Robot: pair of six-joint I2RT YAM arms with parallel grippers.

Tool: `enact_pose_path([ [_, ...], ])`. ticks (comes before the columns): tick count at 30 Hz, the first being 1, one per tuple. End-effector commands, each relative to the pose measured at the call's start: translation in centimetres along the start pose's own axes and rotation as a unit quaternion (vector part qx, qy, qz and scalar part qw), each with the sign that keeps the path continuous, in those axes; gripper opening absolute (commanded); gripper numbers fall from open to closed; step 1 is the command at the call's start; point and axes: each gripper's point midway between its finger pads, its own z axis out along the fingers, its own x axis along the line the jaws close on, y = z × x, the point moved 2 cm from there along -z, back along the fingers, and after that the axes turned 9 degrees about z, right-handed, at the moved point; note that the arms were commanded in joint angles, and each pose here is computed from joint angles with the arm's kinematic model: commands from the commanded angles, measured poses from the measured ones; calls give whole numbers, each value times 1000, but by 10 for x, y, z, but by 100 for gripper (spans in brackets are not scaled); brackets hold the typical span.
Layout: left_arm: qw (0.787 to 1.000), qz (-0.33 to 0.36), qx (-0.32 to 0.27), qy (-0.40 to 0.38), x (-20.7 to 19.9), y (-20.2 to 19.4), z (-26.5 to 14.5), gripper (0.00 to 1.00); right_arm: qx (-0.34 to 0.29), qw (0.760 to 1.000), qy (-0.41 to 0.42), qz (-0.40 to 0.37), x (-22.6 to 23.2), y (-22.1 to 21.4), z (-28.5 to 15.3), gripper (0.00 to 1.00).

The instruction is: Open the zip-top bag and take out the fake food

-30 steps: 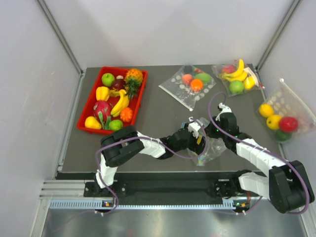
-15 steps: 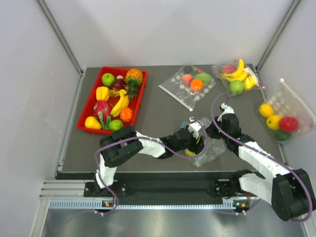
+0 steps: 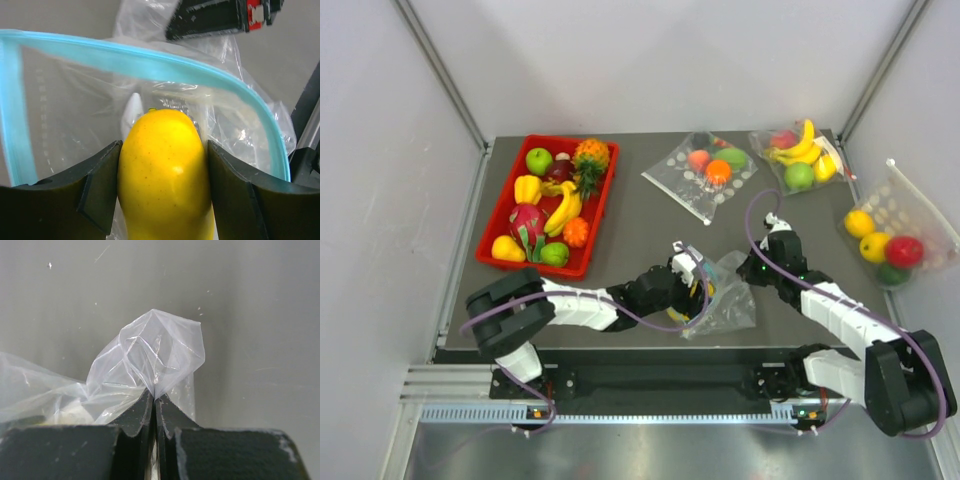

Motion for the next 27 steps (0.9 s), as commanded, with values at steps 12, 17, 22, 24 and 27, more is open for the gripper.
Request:
enact_pose_path([
  [12, 996, 26, -78, 31, 12, 35, -61, 12, -80, 996, -43, -5, -18, 45, 0, 0],
  [17, 990, 24, -135, 46, 18, 56, -85, 12, -69, 997, -45, -3, -22, 40, 6, 0],
  [22, 984, 27, -166, 51, 20, 66, -101, 11, -64, 997, -42, -2, -21, 38, 9, 0],
  [24, 981, 26, -187, 49, 20, 72, -105, 11, -58, 997, -44, -3, -22, 36, 11, 0],
  [27, 976, 28, -209, 59, 23, 85, -109, 11, -57, 997, -42, -4, -22, 34, 11, 0],
])
